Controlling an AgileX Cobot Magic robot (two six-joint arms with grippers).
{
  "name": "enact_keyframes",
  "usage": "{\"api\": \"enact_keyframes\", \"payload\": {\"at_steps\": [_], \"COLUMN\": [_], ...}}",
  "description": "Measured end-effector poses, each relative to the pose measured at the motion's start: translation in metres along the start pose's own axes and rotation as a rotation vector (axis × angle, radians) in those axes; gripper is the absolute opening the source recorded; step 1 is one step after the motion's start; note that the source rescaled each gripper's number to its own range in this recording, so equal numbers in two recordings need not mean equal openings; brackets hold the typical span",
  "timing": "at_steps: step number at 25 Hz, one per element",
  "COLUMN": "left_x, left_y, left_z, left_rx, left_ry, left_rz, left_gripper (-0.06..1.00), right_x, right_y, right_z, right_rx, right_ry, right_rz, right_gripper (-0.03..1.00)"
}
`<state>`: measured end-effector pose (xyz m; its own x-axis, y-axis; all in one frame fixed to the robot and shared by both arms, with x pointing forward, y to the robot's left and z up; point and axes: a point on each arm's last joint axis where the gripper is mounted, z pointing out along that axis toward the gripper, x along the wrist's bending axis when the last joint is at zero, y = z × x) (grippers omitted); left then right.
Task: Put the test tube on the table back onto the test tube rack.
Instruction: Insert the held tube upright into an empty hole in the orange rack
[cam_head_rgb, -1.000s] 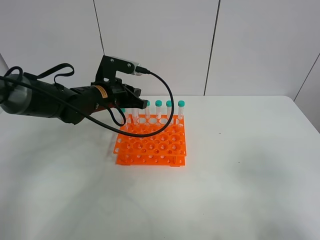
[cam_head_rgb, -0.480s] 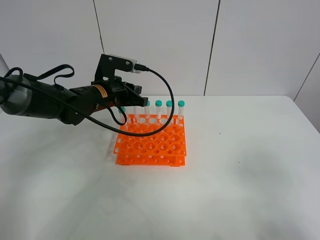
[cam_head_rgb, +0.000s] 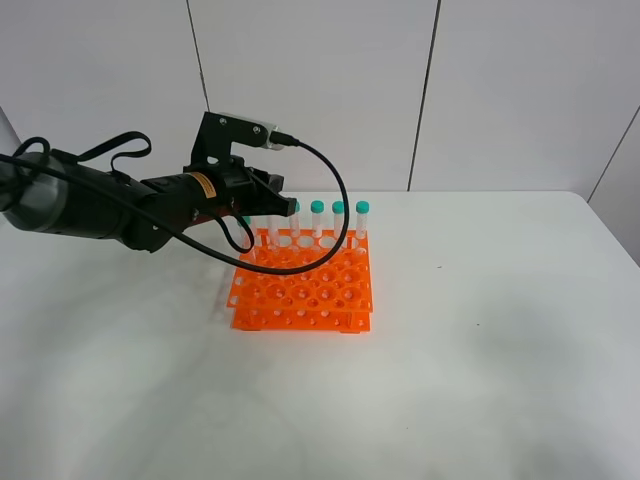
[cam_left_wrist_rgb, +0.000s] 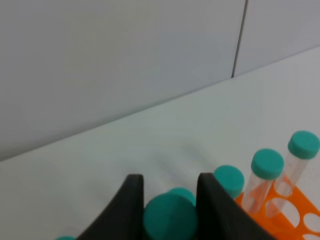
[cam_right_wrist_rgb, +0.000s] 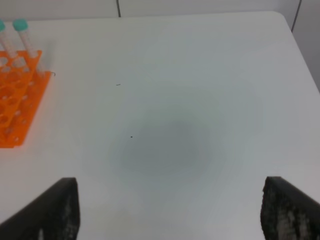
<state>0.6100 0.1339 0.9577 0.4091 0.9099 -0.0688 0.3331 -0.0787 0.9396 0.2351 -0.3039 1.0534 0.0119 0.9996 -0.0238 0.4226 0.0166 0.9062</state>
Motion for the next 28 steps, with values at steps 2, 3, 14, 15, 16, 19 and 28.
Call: {"api": "enact_keyframes", "payload": {"at_steps": [2,3,14,15,16,19,28], "left_x": [0.0004,0.0006,0.0008,0.0013,0.0026,0.0059,0.0077], "left_y": [-0.0062,-0.0079,-0.0109,-0.0112,-0.0112,-0.0115,-0.0114], "left_z": [0.0032,0.004,0.0053,0.0053,0.0053,0.0051,0.0051], "left_rx": [0.018,0.023,0.035,0.038,0.038,0.044,0.044], "left_ry": [0.001,0.001,0.002,0.003,0.006,0.014,0.018], "left_rz": [0.004,0.005,0.023,0.027,0.029,0.033,0.03], "left_gripper": [0.0,0.0,0.0,0.0,0.0,0.0,0.0], "right_x": [0.0,0.0,0.0,0.0,0.0,0.0,0.0], "right_y": [0.0,0.0,0.0,0.0,0.0,0.0,0.0], "right_z": [0.0,0.0,0.0,0.0,0.0,0.0,0.0], "right_rx": [0.0,0.0,0.0,0.0,0.0,0.0,0.0], "right_ry": [0.0,0.0,0.0,0.0,0.0,0.0,0.0], "right_rz": [0.0,0.0,0.0,0.0,0.0,0.0,0.0], "right_gripper": [0.88,0.88,0.88,0.88,0.88,0.88,0.88]}}
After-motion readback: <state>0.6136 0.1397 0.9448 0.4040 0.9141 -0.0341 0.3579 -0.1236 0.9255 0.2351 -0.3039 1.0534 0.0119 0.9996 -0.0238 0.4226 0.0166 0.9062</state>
